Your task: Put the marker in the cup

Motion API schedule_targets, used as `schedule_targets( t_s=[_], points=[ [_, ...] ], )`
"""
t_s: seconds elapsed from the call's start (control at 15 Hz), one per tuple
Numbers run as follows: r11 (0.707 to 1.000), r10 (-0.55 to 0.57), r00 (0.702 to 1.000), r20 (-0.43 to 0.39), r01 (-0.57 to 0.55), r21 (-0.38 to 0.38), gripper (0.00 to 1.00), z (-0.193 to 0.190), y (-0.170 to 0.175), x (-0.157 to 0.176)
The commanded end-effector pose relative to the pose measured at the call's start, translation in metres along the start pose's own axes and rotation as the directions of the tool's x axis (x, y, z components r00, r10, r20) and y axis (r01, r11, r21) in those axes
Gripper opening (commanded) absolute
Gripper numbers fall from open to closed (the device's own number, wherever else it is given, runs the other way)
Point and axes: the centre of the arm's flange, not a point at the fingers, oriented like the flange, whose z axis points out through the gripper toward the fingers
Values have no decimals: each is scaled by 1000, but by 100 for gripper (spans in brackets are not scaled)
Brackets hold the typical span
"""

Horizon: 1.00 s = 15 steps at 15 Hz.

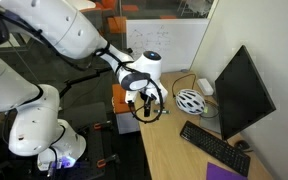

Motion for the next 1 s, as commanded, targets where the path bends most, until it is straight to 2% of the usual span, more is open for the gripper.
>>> schedule_targets(
  t_s=[0.0, 0.33, 0.47, 0.6, 0.67, 0.73, 0.93],
  points=[
    [1000, 10, 1000, 10, -10, -5, 100, 6, -4, 3],
    [1000, 18, 1000, 8, -18, -2, 100, 5, -7, 9],
    [998, 43, 999, 25, -44, 48, 100, 17, -10, 18],
    [994, 66, 997, 49, -70, 80, 100, 39, -23, 35],
    [993, 77, 996, 33, -80, 87, 100, 55, -30, 47],
    [993, 82, 997, 9, -82, 80, 100, 68, -37, 57],
    [997, 60, 998, 5, -60, 52, 100, 120, -63, 95]
  ],
)
